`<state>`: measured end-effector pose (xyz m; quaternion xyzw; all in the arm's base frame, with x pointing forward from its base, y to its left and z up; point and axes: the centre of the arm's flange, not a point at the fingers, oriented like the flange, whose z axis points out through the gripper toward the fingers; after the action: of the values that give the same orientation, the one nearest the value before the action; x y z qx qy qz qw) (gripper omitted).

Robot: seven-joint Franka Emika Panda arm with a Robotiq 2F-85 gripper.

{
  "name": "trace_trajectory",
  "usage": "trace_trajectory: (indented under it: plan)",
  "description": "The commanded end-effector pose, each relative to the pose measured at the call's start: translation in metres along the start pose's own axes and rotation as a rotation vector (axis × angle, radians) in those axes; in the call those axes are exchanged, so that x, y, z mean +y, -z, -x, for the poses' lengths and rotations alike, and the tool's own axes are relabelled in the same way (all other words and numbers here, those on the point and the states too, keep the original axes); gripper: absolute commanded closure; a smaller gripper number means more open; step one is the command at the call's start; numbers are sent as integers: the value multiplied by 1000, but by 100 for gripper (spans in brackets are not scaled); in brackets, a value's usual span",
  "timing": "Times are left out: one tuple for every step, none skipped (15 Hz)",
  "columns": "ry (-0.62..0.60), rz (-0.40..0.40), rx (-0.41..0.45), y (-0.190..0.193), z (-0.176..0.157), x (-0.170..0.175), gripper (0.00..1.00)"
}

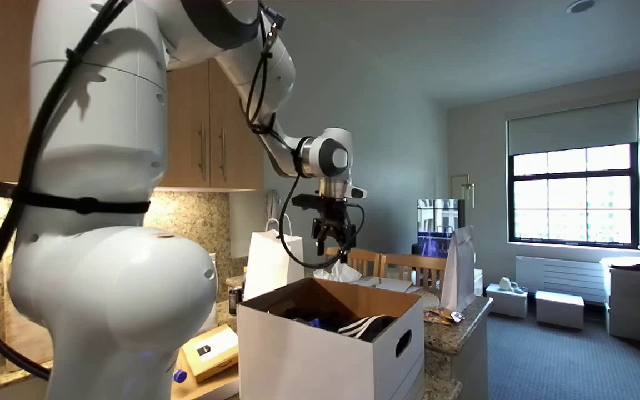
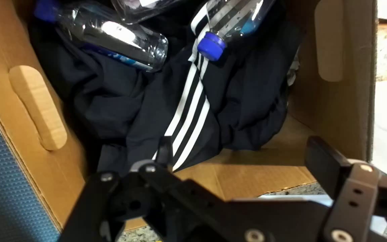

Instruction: Remove three empty water bottles from the white storage box

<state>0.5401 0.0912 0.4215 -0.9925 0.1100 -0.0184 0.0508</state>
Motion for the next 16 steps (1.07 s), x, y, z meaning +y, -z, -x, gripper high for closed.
trace_trajectory:
  plan:
    - [-10,-1,7,-3,6,4,0]
    - [-16,-1,10,-3,10,5,0]
    - [-18,-1,12,-3,12,5,0]
    - [-19,-2,13,-2,12,5,0]
    - [-19,-2,14,-2,12,5,0]
    - [-12,20,0,-6,3,1,0]
    - [17,50,-44,-16,-4,-2,0]
    - [39,87,-81,-25,-8,-5,0]
    - [76,123,-132,-35,-9,-7,0]
    - [105,153,-163,-44,-10,-7,0]
    - [126,184,-207,-55,-9,-9,0]
    - [152,205,-250,-67,-4,-10,0]
    - [184,230,-286,-80,2,-11,0]
    - [223,246,-317,-91,10,-13,0]
    - [267,257,-333,-100,15,-14,0]
    - [326,250,-336,-110,18,-16,0]
